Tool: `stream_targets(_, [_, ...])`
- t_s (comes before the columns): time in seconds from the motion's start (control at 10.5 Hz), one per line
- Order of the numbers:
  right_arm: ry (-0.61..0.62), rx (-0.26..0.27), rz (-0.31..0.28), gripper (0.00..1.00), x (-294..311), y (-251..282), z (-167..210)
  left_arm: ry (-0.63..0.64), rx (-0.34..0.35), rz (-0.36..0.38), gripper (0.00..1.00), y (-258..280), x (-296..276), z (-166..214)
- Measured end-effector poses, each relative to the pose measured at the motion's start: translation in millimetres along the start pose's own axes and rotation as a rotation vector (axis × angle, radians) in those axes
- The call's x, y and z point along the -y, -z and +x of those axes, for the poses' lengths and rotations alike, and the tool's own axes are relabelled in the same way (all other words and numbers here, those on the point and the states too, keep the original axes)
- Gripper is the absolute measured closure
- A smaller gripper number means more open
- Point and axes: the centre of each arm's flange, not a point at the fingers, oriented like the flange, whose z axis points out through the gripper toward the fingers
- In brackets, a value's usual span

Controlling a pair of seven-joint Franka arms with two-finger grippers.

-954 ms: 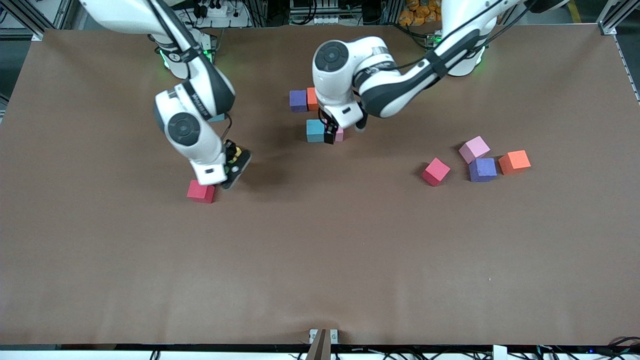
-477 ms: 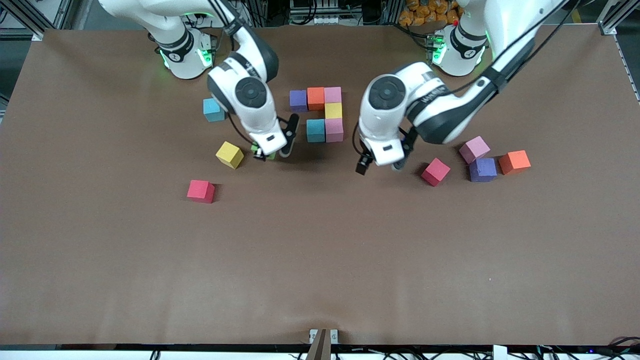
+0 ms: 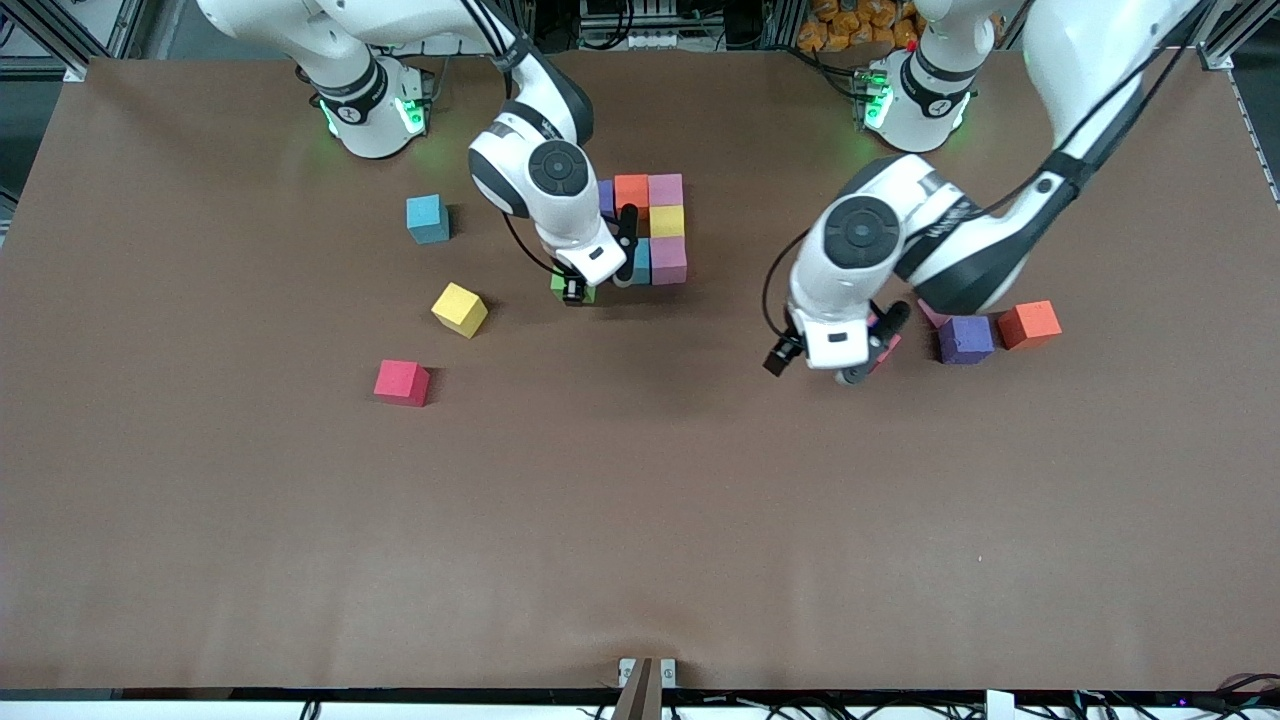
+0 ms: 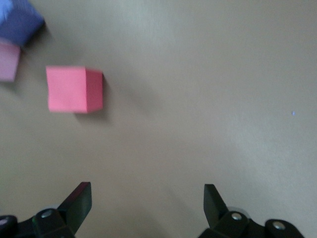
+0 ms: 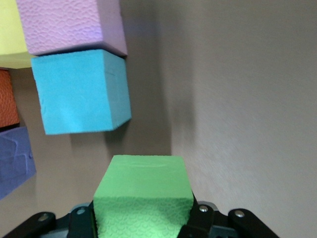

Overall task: Form number 2 with 11 blocks
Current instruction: 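Stack green under cyan with the right gripper while the left gripper withdraws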

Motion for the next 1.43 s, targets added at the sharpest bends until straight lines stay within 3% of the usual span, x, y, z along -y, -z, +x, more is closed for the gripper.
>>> stream_targets(0.76, [0.090,0.012,0.017,0.41,33,-27,25,-0.437,-0.034,0.012,0.00,29,56,125])
stream_targets(1.14, [0.093,0.006,0.014,0.40,34,-28,27,-0.770,0.073,0.001,0.00,26,103,173])
stream_targets(1.24, [0.094,0.003,0.012,0.32,34,-28,28,-0.867,0.092,0.018,0.00,15,109,166])
stream_targets(1.43, [0.097,0.000,0.011,0.06,35,-29,29,-1.055,0.112,0.030,0.00,-23,107,125])
